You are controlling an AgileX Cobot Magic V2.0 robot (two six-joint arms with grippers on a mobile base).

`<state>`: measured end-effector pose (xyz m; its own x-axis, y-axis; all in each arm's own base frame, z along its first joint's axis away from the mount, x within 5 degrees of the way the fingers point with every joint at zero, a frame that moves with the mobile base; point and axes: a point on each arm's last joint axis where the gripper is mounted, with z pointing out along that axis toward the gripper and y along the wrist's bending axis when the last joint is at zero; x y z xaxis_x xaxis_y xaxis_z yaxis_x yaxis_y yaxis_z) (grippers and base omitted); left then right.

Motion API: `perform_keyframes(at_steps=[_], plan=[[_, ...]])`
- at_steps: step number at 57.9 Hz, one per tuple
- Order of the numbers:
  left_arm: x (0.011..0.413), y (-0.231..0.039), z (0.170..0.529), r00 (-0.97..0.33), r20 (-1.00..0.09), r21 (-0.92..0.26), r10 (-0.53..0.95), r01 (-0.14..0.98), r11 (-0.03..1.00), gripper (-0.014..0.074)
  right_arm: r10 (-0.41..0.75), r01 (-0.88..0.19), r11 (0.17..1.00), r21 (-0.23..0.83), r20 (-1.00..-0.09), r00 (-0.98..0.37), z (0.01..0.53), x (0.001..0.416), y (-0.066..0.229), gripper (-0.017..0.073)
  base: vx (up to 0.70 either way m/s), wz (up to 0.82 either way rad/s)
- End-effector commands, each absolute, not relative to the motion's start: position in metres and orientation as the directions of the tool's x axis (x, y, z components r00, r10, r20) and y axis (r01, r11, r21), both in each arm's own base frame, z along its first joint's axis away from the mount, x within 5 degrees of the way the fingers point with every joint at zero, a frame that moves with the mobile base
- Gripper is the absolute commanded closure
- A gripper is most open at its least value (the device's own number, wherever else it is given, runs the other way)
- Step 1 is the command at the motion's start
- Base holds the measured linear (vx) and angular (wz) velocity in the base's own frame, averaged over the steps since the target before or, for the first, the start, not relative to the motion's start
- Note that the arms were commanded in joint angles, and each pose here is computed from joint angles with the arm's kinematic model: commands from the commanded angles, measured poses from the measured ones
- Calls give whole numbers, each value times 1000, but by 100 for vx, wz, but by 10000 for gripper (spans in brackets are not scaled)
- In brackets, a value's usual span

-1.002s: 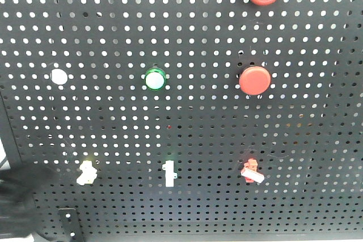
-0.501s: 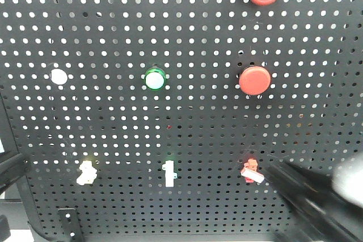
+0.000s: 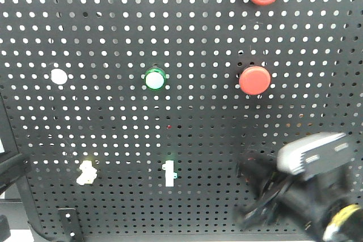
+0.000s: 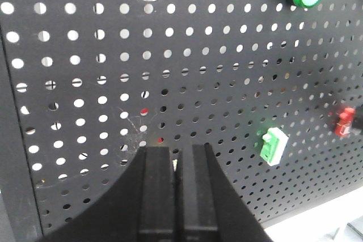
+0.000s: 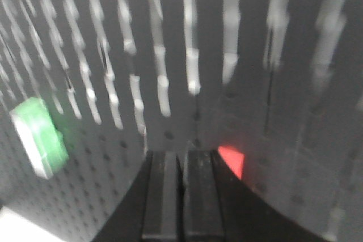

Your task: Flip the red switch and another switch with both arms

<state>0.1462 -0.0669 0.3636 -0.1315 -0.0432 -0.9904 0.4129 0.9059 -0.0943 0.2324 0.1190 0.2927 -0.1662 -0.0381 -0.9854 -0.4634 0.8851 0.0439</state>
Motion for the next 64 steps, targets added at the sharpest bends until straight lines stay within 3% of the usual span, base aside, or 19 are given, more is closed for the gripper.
perform_keyframes(at_steps=[1, 18, 34, 64], plan=[[145, -66, 381, -36, -995, -97, -90, 414, 905, 591, 0, -458, 884, 92, -980, -197, 301, 232, 121, 566, 0, 0], [145, -66, 381, -35, -995, -95, -88, 414, 905, 591, -65, -494, 862, 115, -940, -334, 299, 207, 129, 566, 0, 0], [145, -66, 381, -37, -995, -98, -91, 414, 905, 591, -3, -512, 850, 121, -972, -234, 315, 203, 128, 566, 0, 0], [145, -66, 381, -37, -995, -98, -91, 414, 905, 591, -4, -512, 851, 121, -972, -235, 315, 203, 127, 566, 0, 0]])
